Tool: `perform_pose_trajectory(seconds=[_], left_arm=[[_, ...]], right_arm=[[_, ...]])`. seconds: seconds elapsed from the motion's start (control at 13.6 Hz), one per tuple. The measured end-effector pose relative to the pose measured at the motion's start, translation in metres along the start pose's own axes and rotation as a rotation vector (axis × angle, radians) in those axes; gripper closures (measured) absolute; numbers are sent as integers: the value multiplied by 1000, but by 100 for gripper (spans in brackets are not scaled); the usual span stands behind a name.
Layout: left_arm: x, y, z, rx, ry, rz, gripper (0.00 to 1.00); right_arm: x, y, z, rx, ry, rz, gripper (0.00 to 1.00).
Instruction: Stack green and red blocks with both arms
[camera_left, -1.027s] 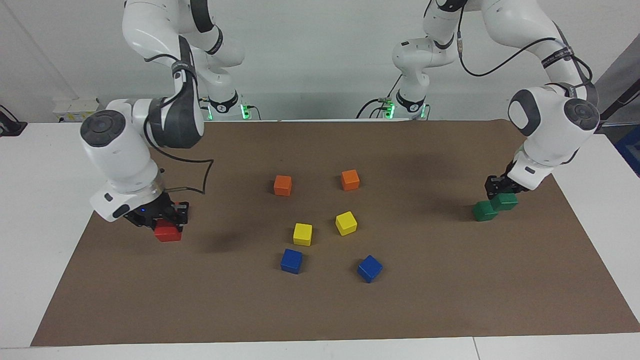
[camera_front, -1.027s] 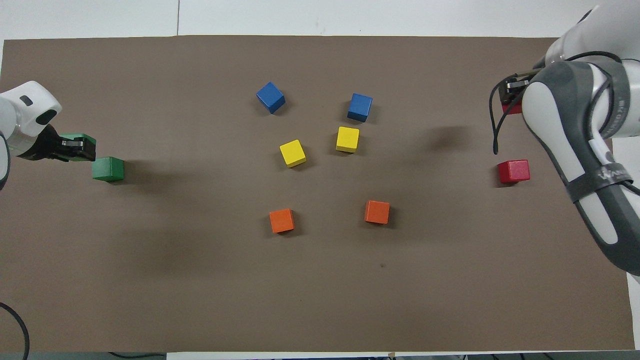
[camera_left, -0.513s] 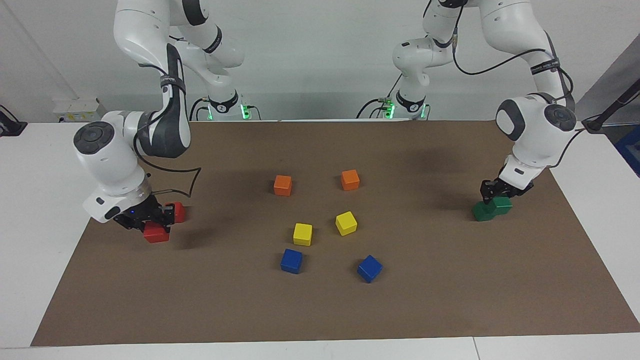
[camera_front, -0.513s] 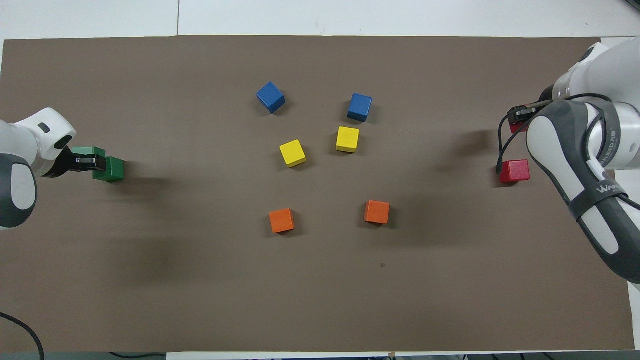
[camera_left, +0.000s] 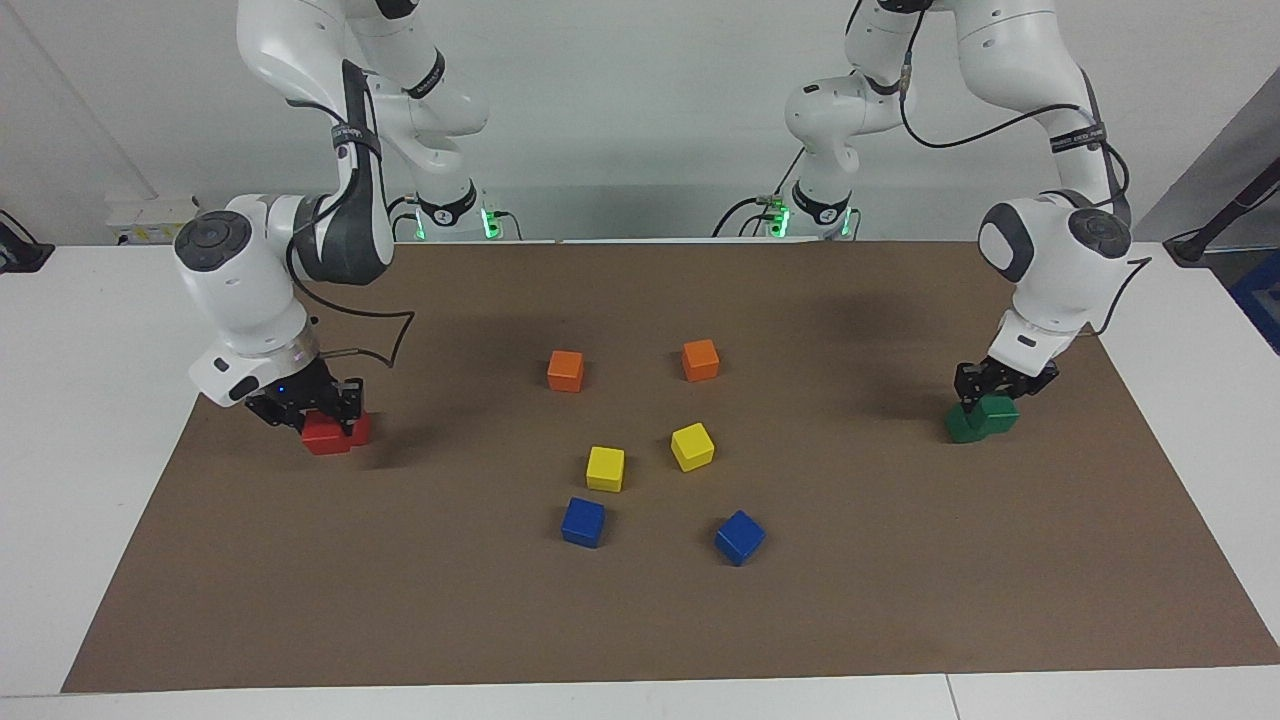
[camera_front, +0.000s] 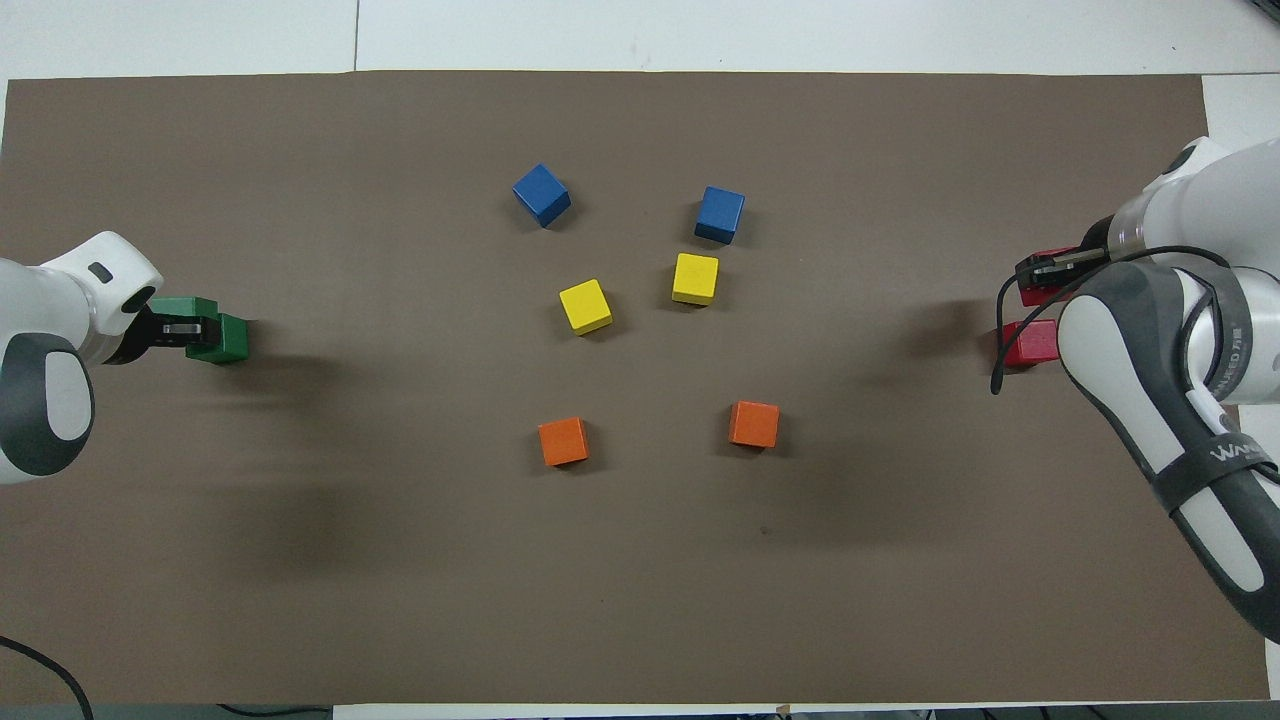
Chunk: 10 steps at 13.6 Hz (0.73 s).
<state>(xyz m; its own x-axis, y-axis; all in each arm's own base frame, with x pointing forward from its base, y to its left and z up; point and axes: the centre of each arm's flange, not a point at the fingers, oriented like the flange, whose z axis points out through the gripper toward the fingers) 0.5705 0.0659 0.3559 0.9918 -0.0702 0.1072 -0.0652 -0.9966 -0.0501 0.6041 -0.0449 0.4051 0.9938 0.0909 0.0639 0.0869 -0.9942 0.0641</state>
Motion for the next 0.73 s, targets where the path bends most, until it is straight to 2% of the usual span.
perform_pose_trajectory(seconds=[0.37,0.73], left_arm=[[0,2,0,-1,1,4,45],[-2,5,-1,-4,-17,8,45]], right_arm=[[-29,10,18,4,-25,24,45],[-40,25,26,5,-39,52,45]])
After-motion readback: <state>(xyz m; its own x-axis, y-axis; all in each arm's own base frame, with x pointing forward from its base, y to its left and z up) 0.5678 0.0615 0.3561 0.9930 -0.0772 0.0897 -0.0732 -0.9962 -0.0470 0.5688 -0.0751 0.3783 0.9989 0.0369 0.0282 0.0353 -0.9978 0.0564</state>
